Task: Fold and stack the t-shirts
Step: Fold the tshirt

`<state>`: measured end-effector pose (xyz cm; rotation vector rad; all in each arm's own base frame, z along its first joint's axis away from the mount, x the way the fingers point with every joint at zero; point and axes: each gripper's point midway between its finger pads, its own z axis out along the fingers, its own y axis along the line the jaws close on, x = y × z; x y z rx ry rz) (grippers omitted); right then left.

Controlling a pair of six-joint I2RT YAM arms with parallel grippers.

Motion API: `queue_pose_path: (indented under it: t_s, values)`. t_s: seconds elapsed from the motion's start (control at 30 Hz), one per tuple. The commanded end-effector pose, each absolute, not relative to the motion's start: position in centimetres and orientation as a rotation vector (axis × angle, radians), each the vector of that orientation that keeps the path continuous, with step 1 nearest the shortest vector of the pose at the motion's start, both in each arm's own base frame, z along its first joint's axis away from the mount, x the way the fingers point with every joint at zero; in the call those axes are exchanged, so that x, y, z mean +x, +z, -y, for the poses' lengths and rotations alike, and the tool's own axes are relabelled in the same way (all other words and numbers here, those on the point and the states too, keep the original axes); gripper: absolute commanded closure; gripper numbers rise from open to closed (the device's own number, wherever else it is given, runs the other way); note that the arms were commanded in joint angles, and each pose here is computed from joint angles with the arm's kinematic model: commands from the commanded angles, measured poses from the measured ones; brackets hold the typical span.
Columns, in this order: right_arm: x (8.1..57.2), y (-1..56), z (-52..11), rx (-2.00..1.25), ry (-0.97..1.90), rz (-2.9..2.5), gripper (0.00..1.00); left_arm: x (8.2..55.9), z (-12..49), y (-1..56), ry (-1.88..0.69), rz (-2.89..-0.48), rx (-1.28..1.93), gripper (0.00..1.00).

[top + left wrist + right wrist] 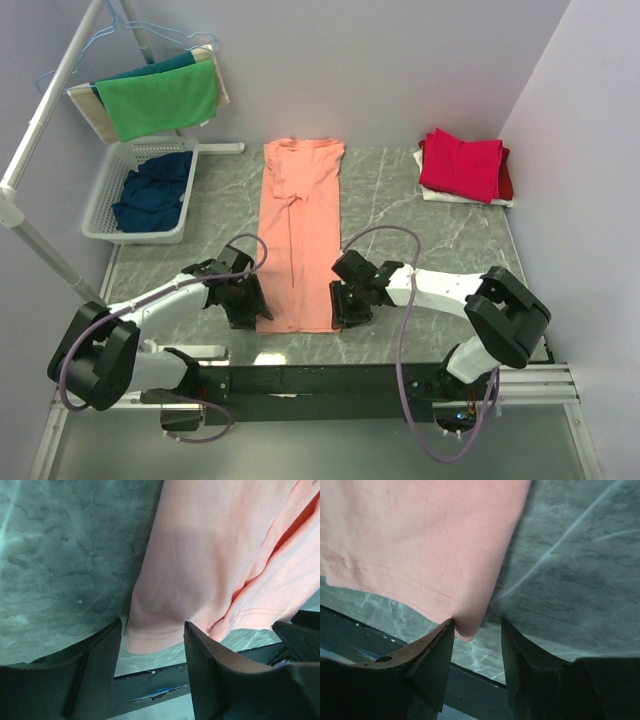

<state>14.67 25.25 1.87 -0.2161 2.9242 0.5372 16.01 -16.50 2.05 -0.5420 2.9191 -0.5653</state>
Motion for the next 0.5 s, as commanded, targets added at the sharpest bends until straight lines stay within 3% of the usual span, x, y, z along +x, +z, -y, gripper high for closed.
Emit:
queue_pose_path:
  t_s: [0.0,0.33,0.47]
  values:
    - [14.2,1.5,-26.0,-0.281,0.582,-2.936,0.5,14.8,15.6,0.4,-0.447,-2.972,-0.559,0.42]
    - [13.7,0.7,-26.5,-0.328,0.606,-2.976,0.55,13.9,15.5,-0.3,-0.398,-3.016,-0.548,0.58]
    - [13.4,0.5,-26.5,-0.335,0.618,-2.992,0.65,13.7,15.6,-0.6,-0.396,-3.022,-0.545,0.78]
